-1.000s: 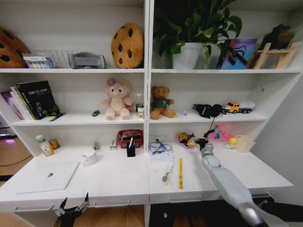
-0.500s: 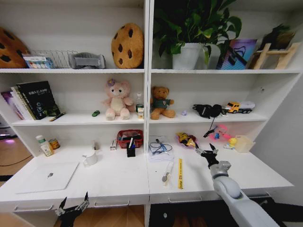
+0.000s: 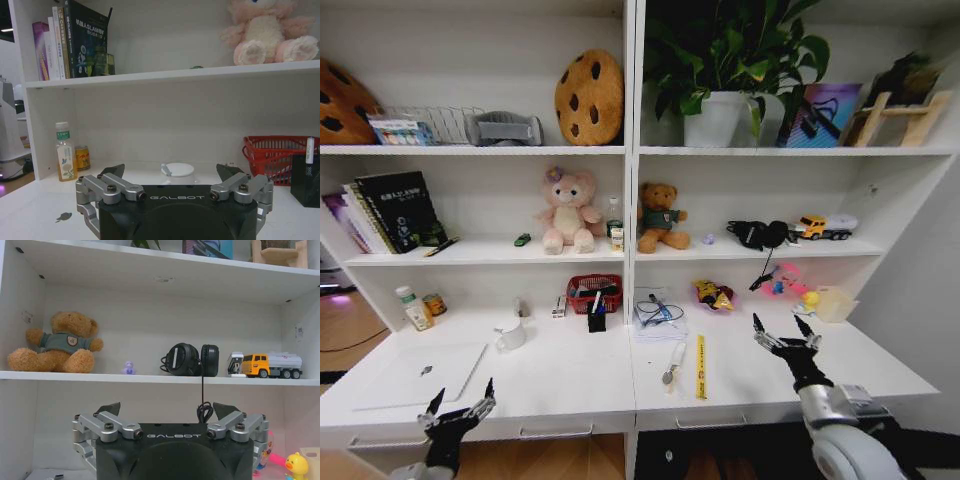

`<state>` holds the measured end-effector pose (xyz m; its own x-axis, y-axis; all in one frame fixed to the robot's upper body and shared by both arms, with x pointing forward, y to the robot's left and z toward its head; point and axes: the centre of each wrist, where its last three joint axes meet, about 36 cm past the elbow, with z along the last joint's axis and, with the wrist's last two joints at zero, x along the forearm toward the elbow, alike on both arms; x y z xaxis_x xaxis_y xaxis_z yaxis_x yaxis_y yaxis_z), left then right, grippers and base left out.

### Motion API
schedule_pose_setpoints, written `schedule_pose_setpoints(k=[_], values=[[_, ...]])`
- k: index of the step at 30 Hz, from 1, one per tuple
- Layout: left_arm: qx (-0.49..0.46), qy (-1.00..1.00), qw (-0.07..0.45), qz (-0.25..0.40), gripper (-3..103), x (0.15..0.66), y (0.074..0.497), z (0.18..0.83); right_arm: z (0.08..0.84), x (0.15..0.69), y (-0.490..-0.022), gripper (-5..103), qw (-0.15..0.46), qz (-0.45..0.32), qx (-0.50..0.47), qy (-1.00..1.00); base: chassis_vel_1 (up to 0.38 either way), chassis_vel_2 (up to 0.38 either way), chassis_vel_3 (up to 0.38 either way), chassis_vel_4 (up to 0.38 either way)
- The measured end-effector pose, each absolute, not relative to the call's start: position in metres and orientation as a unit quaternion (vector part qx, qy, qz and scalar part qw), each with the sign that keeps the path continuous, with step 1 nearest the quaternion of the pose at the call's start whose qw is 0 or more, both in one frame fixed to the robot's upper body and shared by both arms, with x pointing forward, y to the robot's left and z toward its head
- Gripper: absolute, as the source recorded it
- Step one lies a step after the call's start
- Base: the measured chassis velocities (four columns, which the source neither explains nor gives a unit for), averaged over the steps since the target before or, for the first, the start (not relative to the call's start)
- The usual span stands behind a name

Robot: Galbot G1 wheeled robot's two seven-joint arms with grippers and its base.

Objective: Organize the objects on the table.

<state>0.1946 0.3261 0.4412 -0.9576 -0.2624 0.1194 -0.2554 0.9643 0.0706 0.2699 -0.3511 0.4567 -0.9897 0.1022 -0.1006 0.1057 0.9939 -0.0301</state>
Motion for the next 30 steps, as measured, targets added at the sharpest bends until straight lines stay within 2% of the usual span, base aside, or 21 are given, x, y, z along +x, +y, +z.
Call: schedule_pose_setpoints(k=[12,30], values=[[0.121,-0.991,0.041,-0.036,100,0.195,0.324,0.479,0.455,0.258,-0.34,100,0.062,-0.029,0.005,0.998,0.0,0.0,0.0,0.0],[0.114,-0.991,0.05,-0.039,100,0.197,0.327,0.493,0.448,0.248,-0.333,100,0.059,-0.032,-0.003,0.998,0.0,0.0,0.0,0.0]])
